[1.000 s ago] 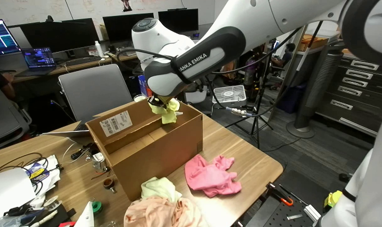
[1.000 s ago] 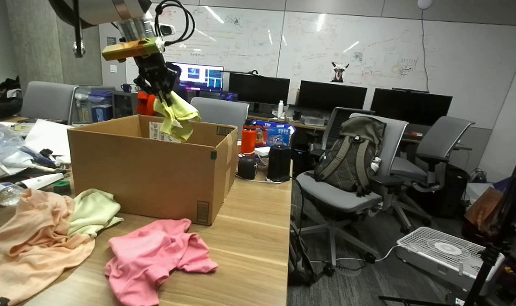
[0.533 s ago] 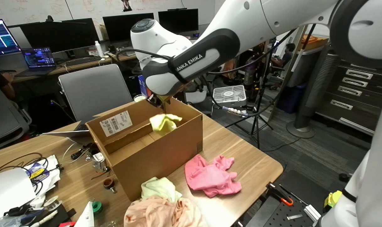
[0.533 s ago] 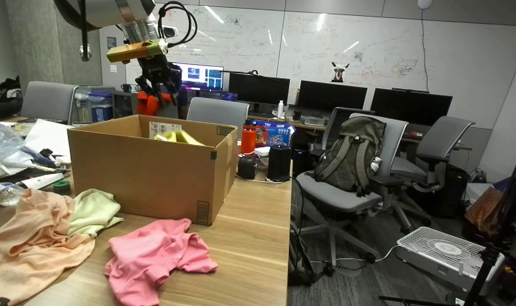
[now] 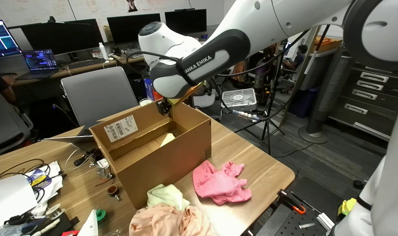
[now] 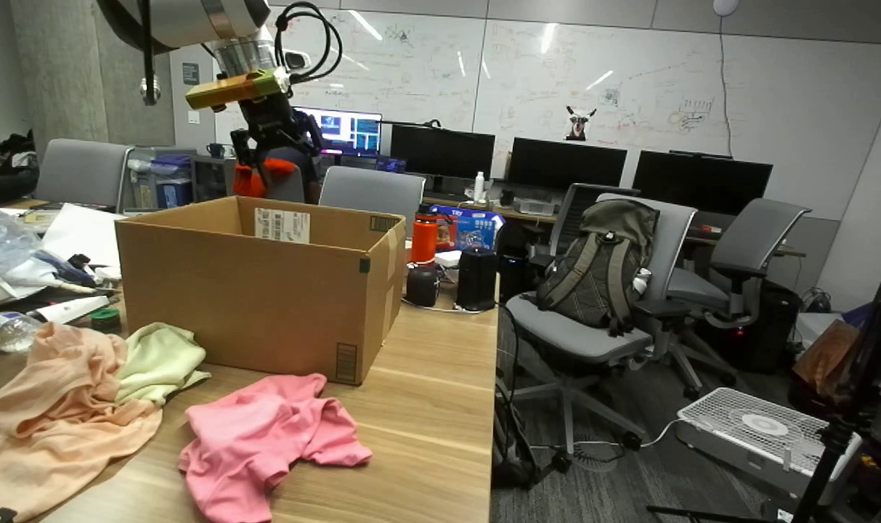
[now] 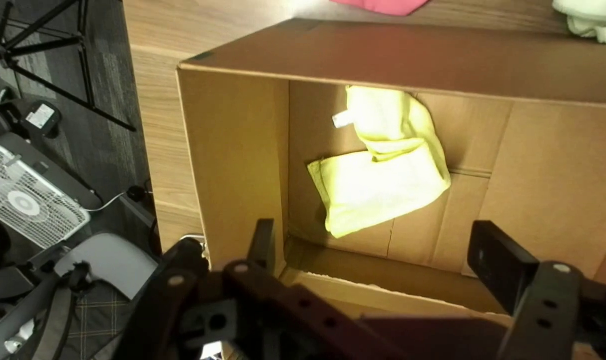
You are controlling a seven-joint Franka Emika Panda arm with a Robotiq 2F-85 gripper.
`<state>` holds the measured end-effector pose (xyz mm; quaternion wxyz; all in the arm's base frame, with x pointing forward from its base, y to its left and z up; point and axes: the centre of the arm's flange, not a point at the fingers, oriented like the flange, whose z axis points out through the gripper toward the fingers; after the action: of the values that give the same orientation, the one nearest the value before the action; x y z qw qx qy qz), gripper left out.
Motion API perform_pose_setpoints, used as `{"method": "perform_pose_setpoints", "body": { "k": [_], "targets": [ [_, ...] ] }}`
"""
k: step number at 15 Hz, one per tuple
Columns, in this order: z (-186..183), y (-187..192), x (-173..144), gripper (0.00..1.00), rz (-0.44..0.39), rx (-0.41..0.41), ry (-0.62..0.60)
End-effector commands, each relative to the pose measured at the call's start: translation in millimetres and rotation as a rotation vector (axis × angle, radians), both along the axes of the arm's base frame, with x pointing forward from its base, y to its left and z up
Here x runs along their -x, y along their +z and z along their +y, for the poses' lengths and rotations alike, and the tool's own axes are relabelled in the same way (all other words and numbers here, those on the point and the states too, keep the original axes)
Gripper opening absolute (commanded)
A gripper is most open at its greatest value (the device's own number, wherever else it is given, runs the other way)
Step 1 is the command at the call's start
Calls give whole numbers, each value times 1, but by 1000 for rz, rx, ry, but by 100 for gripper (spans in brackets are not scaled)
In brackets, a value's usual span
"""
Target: Put the yellow towel, the pink and peach shirt in the box and the green towel respectively
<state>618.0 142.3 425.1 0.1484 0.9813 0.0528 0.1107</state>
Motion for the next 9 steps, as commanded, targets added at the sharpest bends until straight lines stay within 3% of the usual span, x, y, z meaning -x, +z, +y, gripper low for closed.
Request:
{"method": "perform_pose_setpoints", "body": {
  "k": [1, 9],
  "targets": [
    [1, 10, 19, 100, 54, -14, -22],
    [4, 28, 68, 100, 152, -54, -76]
  ]
}}
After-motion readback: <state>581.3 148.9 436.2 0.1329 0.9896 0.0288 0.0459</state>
